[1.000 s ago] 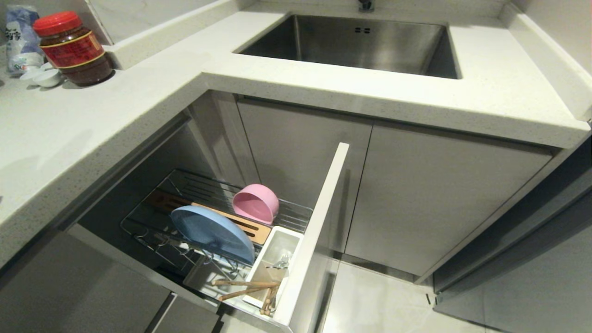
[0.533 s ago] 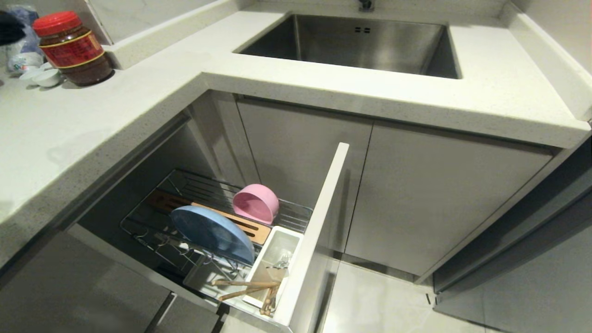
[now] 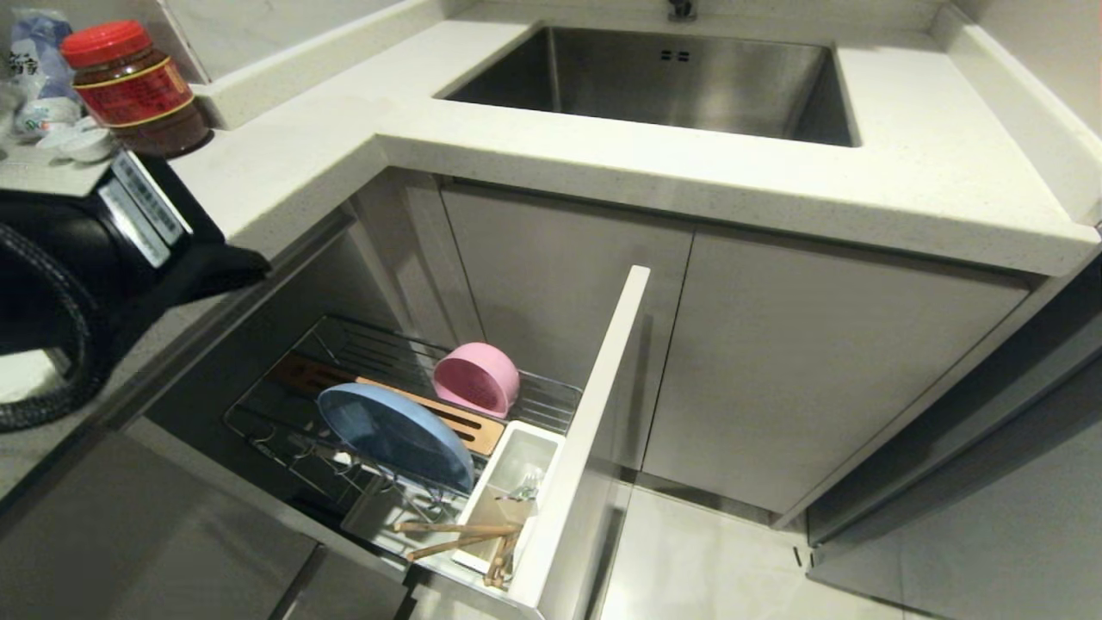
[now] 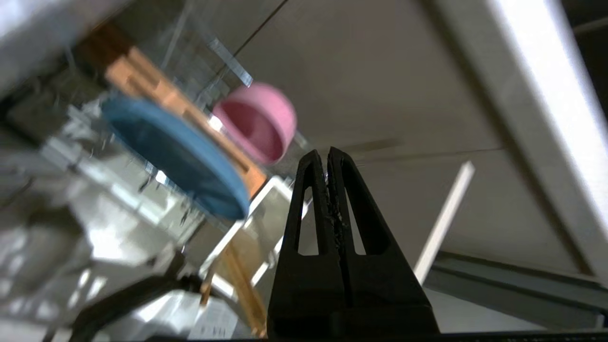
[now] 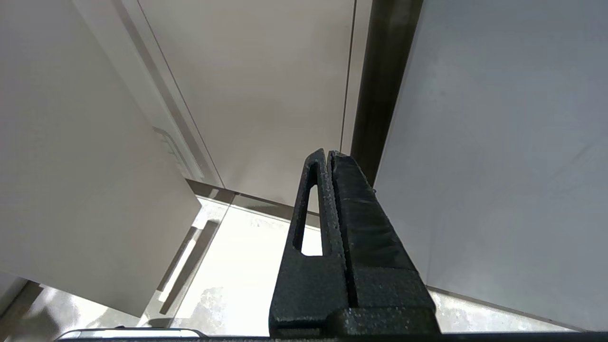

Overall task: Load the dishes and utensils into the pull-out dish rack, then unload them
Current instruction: Take the plate out of the cupboard

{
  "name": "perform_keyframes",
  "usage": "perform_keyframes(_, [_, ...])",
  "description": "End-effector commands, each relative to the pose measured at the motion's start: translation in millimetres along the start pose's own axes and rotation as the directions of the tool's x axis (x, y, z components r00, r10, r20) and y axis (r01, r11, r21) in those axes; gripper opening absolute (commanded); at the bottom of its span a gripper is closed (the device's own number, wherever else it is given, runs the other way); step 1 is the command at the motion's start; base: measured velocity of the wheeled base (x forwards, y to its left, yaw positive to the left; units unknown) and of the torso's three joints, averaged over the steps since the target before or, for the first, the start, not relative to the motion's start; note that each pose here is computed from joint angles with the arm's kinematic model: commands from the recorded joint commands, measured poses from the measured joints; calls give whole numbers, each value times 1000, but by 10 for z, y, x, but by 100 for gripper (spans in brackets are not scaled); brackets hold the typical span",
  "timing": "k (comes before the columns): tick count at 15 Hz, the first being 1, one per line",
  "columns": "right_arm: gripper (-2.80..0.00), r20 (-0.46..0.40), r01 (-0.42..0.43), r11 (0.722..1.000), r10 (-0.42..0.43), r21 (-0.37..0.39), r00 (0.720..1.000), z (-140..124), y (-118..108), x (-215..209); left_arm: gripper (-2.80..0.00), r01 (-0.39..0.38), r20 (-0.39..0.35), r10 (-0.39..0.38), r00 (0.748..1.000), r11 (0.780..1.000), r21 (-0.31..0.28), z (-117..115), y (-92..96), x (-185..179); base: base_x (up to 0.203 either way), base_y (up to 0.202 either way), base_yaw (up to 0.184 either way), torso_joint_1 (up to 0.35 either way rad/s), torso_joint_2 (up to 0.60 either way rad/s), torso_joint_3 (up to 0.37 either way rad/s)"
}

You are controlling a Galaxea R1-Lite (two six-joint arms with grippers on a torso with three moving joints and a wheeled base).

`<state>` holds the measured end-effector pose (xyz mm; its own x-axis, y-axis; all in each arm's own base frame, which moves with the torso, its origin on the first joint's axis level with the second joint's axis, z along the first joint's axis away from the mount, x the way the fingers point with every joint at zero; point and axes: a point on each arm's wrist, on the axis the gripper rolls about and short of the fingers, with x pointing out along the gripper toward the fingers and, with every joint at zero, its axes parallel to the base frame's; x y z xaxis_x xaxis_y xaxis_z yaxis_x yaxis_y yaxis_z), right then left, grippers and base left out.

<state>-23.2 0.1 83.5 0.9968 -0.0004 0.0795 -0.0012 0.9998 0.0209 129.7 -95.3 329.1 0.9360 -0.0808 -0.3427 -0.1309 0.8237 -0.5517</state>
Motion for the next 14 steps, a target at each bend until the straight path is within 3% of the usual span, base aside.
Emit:
perform_keyframes(1, [-280,-26,0,1000,0,0,1000,-74,-2,15,0,-60,-62,59,996,998,-14,-214,69,129,0,0,0,0,0,0])
perform_keyframes(6, [-280,-24,0,1000,0,0,1000,-73,-2,15,0,-186,-147,180,973,982,-23,-569,142,473,0,0,0,0,0,0])
perform_keyframes(10, [-280,-24,0,1000,0,0,1000,-73,-2,15,0,-245,-138,239,961,969,-24,-746,165,844,0,0,0,0,0,0])
perform_keyframes(14, [-280,-24,0,1000,0,0,1000,-73,-2,15,0,-332,-147,329,933,943,2,-937,212,1295,0,0,0,0,0,0])
